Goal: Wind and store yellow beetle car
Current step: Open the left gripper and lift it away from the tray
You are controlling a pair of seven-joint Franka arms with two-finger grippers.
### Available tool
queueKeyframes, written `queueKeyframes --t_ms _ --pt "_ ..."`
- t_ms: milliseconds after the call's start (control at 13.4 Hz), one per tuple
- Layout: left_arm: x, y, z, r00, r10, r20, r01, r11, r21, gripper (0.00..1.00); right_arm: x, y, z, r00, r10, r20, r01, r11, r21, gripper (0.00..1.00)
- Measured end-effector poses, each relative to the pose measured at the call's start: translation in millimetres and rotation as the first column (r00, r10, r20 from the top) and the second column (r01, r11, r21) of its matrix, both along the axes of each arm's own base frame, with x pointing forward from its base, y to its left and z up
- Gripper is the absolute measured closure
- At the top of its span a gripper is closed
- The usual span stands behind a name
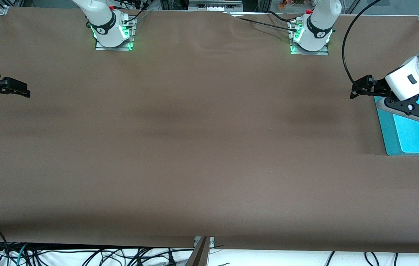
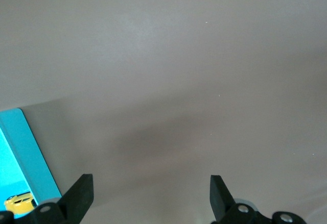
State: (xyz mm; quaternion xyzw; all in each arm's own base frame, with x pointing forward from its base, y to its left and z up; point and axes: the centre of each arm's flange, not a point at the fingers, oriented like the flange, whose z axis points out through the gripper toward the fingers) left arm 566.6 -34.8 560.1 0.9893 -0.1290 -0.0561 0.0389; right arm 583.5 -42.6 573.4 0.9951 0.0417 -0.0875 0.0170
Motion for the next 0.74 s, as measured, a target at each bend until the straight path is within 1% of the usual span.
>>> queueKeyframes --t_ms 149,372,595,744 --pt "-8 -10 -2 0.999 0.030 0.017 -0.030 1.000 0.008 0.00 0 0 0 1.000 0.000 0.000 0.000 1.000 0.000 0.00" --pt "-17 -6 -2 0.995 0.065 0.071 -0.066 0.998 0.010 0.00 0 0 0 1.000 0.000 0.000 0.000 1.000 0.000 0.00" --pt "-26 2 0 0.993 0.079 0.084 -0.080 0.997 0.012 0.00 0 0 0 1.000 0.000 0.000 0.000 1.000 0.000 0.00" --pt "-28 4 -1 0.993 0.082 0.084 -0.084 0.996 0.013 0.00 0 0 0 1.000 0.000 0.000 0.000 1.000 0.000 0.00"
